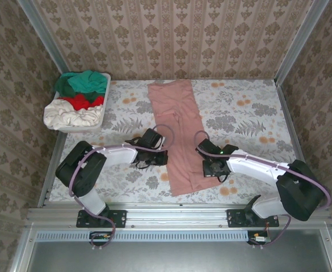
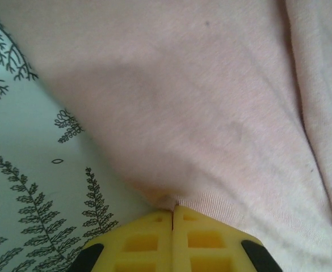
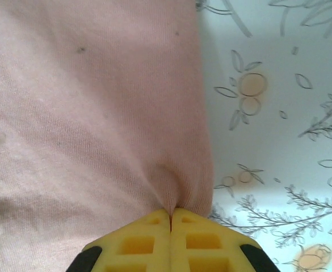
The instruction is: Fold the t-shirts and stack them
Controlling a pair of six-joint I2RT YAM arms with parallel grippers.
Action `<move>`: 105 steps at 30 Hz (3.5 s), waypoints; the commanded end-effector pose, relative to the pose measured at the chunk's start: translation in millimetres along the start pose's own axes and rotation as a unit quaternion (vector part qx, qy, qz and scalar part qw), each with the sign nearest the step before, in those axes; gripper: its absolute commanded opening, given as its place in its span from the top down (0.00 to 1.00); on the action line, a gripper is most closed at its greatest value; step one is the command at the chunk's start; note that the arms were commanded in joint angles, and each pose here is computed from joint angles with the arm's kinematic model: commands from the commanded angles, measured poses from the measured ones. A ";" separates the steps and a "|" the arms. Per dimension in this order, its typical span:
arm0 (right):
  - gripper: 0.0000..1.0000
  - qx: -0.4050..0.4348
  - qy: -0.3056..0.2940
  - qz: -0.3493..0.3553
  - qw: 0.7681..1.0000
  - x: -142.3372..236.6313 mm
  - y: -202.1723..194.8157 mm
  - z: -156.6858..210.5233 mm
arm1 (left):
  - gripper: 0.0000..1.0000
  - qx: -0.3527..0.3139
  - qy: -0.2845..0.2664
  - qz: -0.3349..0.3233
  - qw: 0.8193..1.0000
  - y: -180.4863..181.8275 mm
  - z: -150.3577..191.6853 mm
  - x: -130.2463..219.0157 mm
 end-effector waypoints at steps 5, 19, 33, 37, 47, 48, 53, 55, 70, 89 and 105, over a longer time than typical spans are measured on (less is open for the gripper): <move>0.89 0.005 0.026 -0.009 1.000 2.8 -13.5 13.0 | 1.00 0.004 0.047 -0.027 0.999 25.3 27.2 -4.0; 0.85 0.007 0.060 -0.020 0.998 -15.4 -7.8 26.0 | 0.59 0.025 0.020 -0.021 0.999 6.6 26.7 4.2; 0.83 -0.036 0.059 -0.060 0.996 -26.6 46.0 78.7 | 0.65 0.052 0.033 -0.020 0.998 63.4 -18.2 -20.3; 0.83 -0.028 0.051 -0.068 0.996 -22.4 73.5 80.9 | 0.65 0.054 0.019 -0.022 0.998 73.8 -23.3 -3.2; 0.63 -0.011 0.008 -0.056 0.998 17.5 48.6 59.2 | 0.51 0.074 -0.006 -0.049 0.996 66.6 14.7 57.1; 0.62 -0.013 0.006 -0.059 0.998 18.7 44.2 59.6 | 0.51 0.075 -0.008 -0.046 0.996 60.8 21.3 57.8; 0.55 -0.031 0.015 -0.078 0.996 12.4 26.0 67.3 | 0.50 0.066 -0.002 -0.036 0.997 18.2 63.7 54.5; 0.51 -0.029 0.035 -0.111 0.993 6.8 30.6 73.4 | 0.49 0.073 -0.004 -0.033 0.997 9.5 80.1 55.6; 0.87 -0.022 0.043 -0.082 0.995 0.2 16.9 78.2 | 0.47 0.057 -0.011 -0.033 0.998 -16.1 118.8 62.3; 1.00 -0.024 0.031 -0.090 0.995 4.4 4.1 77.9 | 0.65 0.036 0.006 -0.017 0.999 -31.5 128.0 37.7; 1.00 -0.042 0.037 -0.126 0.991 2.0 0.6 80.5 | 0.57 0.037 -0.048 0.026 0.998 -50.4 117.4 54.9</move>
Point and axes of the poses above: each hand's point on the last joint's axis, 136 mm out from that joint toward the fingers, its own x axis back along the fingers, its own y axis along the line the jaws close on, z = x × y, the point moved 5 cm from there along x, back along the fingers, and after that the axes turned 8 degrees about -x, right-handed, at the moved point
